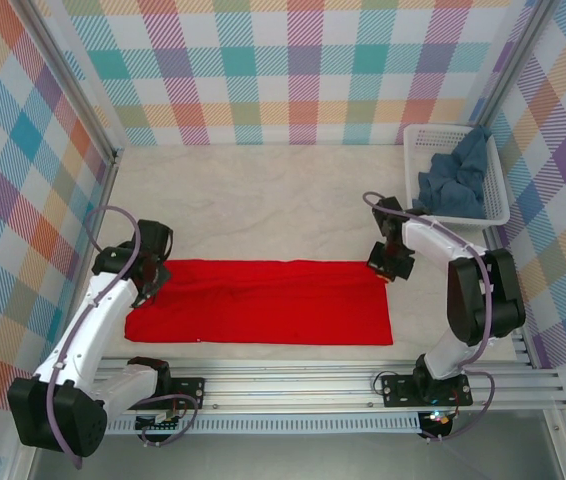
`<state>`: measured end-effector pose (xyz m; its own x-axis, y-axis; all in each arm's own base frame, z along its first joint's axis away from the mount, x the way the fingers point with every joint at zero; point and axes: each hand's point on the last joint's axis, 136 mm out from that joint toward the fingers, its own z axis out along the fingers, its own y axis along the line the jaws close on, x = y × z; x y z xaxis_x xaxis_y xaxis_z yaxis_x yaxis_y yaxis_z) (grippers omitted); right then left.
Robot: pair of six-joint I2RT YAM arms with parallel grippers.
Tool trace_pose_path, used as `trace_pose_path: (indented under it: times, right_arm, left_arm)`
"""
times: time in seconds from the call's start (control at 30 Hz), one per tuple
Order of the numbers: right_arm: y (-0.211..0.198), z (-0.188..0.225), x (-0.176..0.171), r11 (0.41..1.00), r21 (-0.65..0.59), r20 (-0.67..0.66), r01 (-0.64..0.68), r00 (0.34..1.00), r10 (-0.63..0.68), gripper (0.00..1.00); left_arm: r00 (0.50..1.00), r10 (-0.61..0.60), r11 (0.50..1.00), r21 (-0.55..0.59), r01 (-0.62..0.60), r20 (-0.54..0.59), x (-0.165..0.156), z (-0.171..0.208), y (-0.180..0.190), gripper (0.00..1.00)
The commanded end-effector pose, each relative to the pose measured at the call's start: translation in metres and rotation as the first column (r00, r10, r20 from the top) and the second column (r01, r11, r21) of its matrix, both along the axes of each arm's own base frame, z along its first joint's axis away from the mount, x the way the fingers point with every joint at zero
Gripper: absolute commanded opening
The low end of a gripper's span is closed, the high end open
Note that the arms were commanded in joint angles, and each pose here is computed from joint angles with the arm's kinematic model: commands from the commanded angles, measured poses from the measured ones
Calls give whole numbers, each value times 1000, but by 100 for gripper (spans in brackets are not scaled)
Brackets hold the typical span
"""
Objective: Fold and stack the t-shirts
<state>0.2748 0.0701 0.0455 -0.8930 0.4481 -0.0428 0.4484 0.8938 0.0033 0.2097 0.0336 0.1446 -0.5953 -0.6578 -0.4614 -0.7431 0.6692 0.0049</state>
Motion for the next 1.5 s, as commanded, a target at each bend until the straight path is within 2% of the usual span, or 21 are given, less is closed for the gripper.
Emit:
trace_pose_path:
  times: [0.0, 0.4, 0.47, 0.5, 0.57, 0.63, 0.67, 0.83, 0.93, 1.03, 1.13, 1.2, 1.33, 1.47]
  right_arm:
    - [-2, -1, -7, 1000, -12, -7, 10, 1000, -10, 0]
    - [-4, -3, -17, 999, -29, -15, 19, 1000, -20, 0]
    - [-7, -1, -19, 999, -39, -16, 27, 999, -27, 10]
    - [-9, 0, -21, 998, -48, -12, 33, 999, -34, 14]
    - [-13, 5, -24, 997, -62, 8, 47, 999, -46, 22]
    - [-18, 15, -27, 995, -74, 42, 67, 997, -64, 25]
    - [-20, 20, -27, 994, -75, 62, 76, 995, -72, 25]
    - [-12, 39, -11, 996, -8, 189, 84, 979, -81, 26]
    - [13, 35, 7, 995, 90, 207, 31, 977, -49, 22]
    - [46, 26, 18, 978, 207, 184, -28, 983, -10, 15]
    - [67, 12, 14, 967, 252, 123, -42, 992, 11, 13]
    - [69, -3, 1, 963, 268, 58, -7, 998, -9, 13]
    - [61, -24, -25, 969, 248, -17, 21, 1000, -17, 13]
    - [50, -32, -40, 979, 201, -61, 20, 998, -8, 14]
  left_arm:
    - [1000, 19, 1000, 3, -19, -10, -4, -6, 1, 0]
    - [998, 27, 999, 30, -25, -50, -12, -12, 5, 0]
    - [997, 47, 999, 29, -46, -59, -18, -13, 6, 0]
    - [997, 57, 998, 24, -56, -59, -21, -13, 6, 2]
    - [995, 88, 996, 22, -87, -54, -29, -10, 8, 16]
    - [993, 119, 993, 24, -119, -15, -32, -2, 11, 30]
    - [992, 128, 991, 22, -128, 8, -31, 3, 12, 34]
    - [992, 88, 996, -16, -87, 91, 2, 25, 2, 36]
    - [996, 15, 992, -127, -3, 94, 38, 11, -25, 34]
    - [995, -60, 962, -263, 80, 83, 67, -11, -59, 30]
    - [986, -158, 923, -347, 166, 53, 84, -33, -93, 30]
    - [978, -211, 911, -363, 198, 4, 83, -46, -108, 30]
    - [956, -267, 905, -374, 204, -125, 60, -77, -117, 29]
    - [930, -256, 922, -357, 153, -263, 21, -98, -109, 26]
